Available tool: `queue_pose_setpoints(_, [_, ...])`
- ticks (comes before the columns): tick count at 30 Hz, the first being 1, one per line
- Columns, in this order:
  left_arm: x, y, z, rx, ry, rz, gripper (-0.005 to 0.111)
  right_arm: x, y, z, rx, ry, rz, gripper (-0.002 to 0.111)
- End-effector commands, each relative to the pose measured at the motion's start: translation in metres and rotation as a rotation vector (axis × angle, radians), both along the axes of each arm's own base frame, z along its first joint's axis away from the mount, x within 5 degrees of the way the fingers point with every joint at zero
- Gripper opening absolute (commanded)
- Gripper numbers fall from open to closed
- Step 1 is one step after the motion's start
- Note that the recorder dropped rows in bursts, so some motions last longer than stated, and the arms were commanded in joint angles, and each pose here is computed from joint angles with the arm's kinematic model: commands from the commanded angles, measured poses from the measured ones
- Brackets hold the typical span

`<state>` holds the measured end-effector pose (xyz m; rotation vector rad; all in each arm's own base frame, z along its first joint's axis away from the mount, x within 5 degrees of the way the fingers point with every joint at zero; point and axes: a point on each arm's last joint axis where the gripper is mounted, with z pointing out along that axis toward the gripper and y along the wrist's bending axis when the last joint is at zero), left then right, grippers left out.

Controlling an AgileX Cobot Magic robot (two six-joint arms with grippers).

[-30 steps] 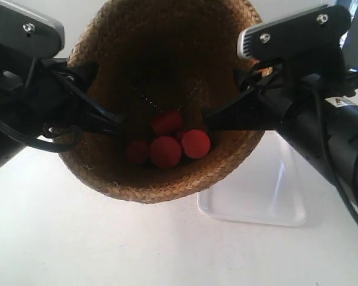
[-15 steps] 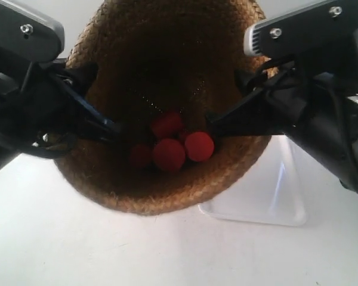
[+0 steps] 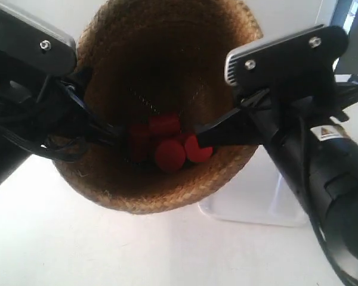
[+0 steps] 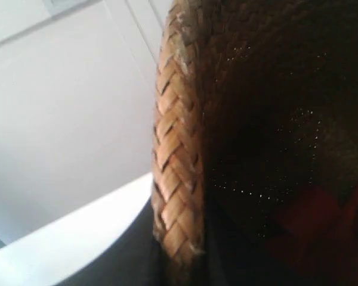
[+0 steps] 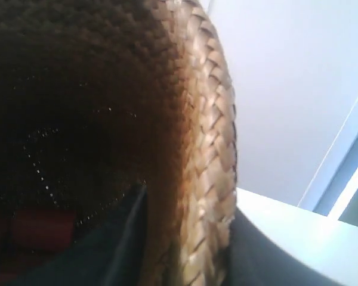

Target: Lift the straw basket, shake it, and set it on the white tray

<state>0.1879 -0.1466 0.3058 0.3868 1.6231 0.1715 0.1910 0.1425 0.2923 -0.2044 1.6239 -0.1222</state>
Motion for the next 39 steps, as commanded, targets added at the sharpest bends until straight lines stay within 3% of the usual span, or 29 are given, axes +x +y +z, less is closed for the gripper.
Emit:
queue_pose_setpoints(1, [-0.009,0.003,0.014,-0.003,-0.028,-0.068,0.0,-0.002,-0.003,0.021,0.008,-0.098,0.014,0.0])
queue_pose_setpoints(8, [-0.013,0.001,0.016,-0.027,-0.018,-0.133,0.0,-0.006,0.004,0.014,-0.009,-0.017,0.122,0.0])
queue_pose_setpoints(15, [-0.011,0.006,0.016,0.007,-0.021,-0.076,0.0,-0.009,-0.002,0.018,-0.123,-0.006,0.054,0.0])
queue_pose_setpoints(17, [-0.043,0.006,0.032,-0.001,-0.032,-0.167,0.0,-0.04,-0.007,0.038,-0.113,0.045,0.107,0.0])
queue_pose_setpoints(20, [-0.095,0.006,0.049,-0.085,-0.096,-0.423,0.0,-0.086,-0.019,0.062,0.043,0.002,0.371,0.0])
queue_pose_setpoints(21, [-0.103,0.007,0.045,-0.076,-0.117,-0.451,0.0,-0.093,-0.02,0.061,0.064,-0.027,0.437,0.0])
queue_pose_setpoints(22, [-0.101,0.01,0.039,-0.046,-0.162,-0.377,0.0,-0.09,-0.024,0.055,0.048,-0.111,0.379,0.0])
queue_pose_setpoints(24, [-0.086,0.003,0.017,0.014,-0.254,-0.326,0.0,-0.073,-0.029,0.034,0.063,-0.295,0.13,0.0])
queue_pose_setpoints(26, [-0.059,0.009,0.014,-0.012,-0.324,-0.217,0.0,-0.05,-0.022,0.014,-0.04,-0.313,0.069,0.0])
queue_pose_setpoints(28, [-0.041,0.016,0.015,-0.067,-0.296,-0.159,0.0,-0.037,-0.021,0.014,-0.015,-0.291,0.009,0.0])
queue_pose_setpoints(30, [-0.04,0.013,0.013,-0.093,-0.225,-0.224,0.0,-0.037,-0.018,0.014,0.005,-0.25,0.028,0.0])
queue_pose_setpoints(39, [-0.041,0.01,0.009,-0.1,-0.172,-0.259,0.0,-0.042,-0.011,0.013,0.004,-0.171,0.168,0.0])
